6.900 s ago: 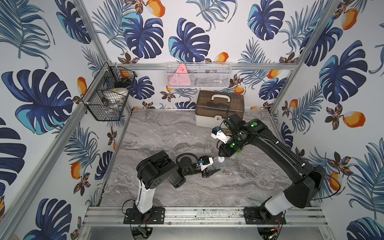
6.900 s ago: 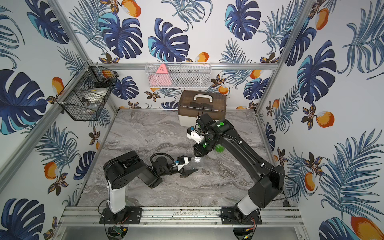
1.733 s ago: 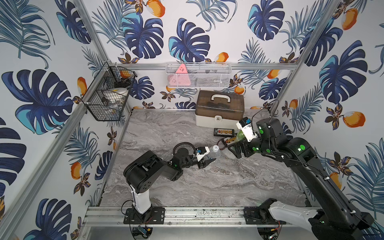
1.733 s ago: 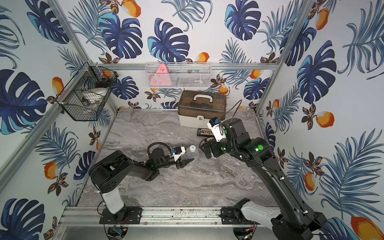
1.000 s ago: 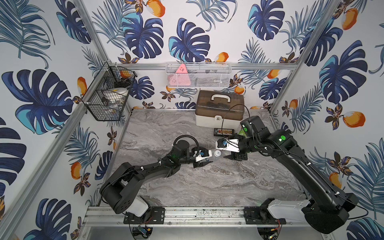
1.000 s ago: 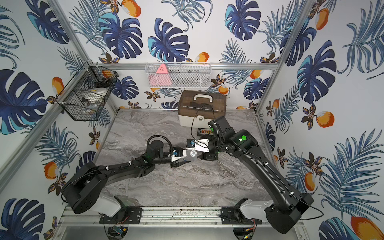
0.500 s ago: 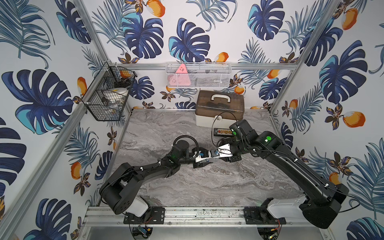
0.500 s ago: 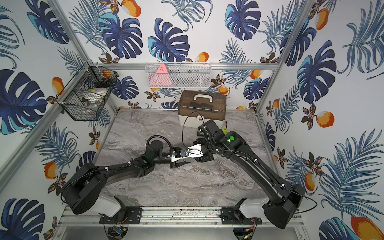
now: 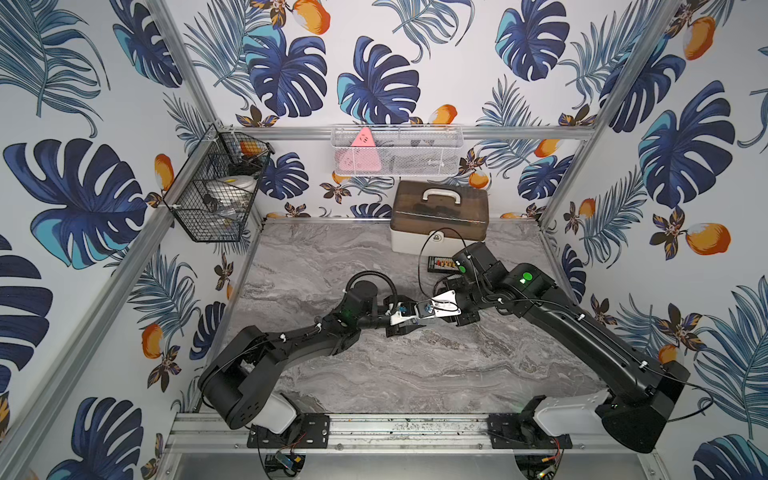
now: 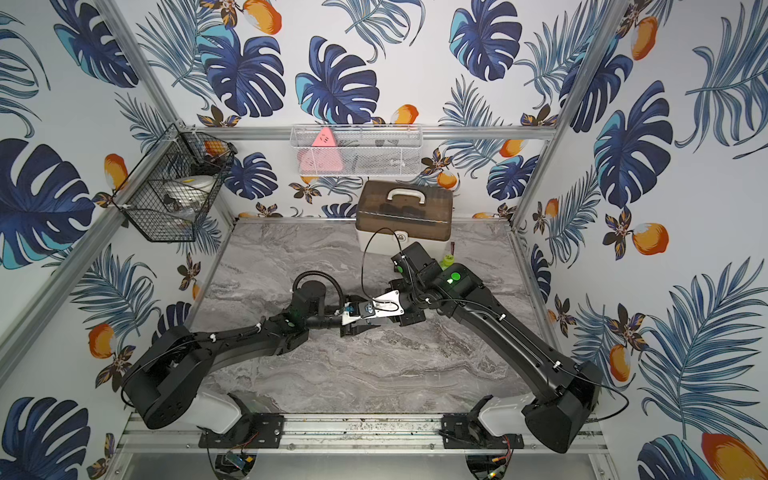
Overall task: Screw on the bottle caps
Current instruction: Screw the bottle cap onto the plastic bottle.
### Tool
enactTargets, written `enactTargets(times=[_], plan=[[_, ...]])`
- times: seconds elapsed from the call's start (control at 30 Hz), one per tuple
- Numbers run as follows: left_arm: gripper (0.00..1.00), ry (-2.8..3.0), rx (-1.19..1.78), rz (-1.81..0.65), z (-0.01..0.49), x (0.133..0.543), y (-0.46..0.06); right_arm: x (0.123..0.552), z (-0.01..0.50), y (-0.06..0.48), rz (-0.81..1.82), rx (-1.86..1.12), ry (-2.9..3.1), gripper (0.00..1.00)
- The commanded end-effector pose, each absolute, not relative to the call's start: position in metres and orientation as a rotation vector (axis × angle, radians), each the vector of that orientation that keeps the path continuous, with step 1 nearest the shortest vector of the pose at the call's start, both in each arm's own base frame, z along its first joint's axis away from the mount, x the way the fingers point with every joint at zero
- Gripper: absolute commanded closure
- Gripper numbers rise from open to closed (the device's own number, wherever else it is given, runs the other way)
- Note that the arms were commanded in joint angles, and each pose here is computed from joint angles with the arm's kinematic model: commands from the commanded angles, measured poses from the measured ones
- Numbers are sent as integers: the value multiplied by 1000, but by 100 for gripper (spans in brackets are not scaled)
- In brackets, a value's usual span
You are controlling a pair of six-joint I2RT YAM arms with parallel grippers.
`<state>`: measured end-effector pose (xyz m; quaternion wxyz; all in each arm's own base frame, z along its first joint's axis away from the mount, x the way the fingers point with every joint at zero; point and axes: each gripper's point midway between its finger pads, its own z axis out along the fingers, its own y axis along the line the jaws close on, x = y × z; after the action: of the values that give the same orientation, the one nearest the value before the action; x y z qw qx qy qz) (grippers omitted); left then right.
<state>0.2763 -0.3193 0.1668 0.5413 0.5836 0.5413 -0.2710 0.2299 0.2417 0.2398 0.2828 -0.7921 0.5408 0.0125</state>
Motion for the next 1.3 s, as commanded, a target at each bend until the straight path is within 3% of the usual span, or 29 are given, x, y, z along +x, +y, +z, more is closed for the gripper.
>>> enactTargets(times=[0.0, 0.13, 0.27, 0.5, 0.63, 0.73, 0.87, 1.0, 1.27], plan=[[42, 1239, 1383, -646, 176, 275, -321, 233, 241, 246, 43, -2084, 1469, 68], [43, 1221, 1361, -632, 183, 276, -320, 239, 235, 246, 43, -2033, 1564, 72], [44, 1196, 1265, -558, 196, 287, -314, 253, 240, 255, 144, -1721, 1858, 75], [45, 1134, 1158, -298, 215, 302, -302, 284, 241, 239, 380, -414, 2596, 82], [45, 1086, 1148, -159, 219, 304, -304, 267, 229, 265, 891, 245, 2773, 81], [45, 1066, 1142, -92, 220, 306, -305, 269, 242, 290, 1257, 468, 2647, 78], [45, 1107, 1169, -68, 209, 308, -302, 277, 270, 282, 1202, 268, 2531, 60], [46, 1156, 1240, -113, 196, 303, -299, 264, 282, 259, 918, -321, 2444, 42], [47, 1206, 1391, -326, 182, 286, -300, 240, 289, 214, 295, -1300, 1917, 34]])
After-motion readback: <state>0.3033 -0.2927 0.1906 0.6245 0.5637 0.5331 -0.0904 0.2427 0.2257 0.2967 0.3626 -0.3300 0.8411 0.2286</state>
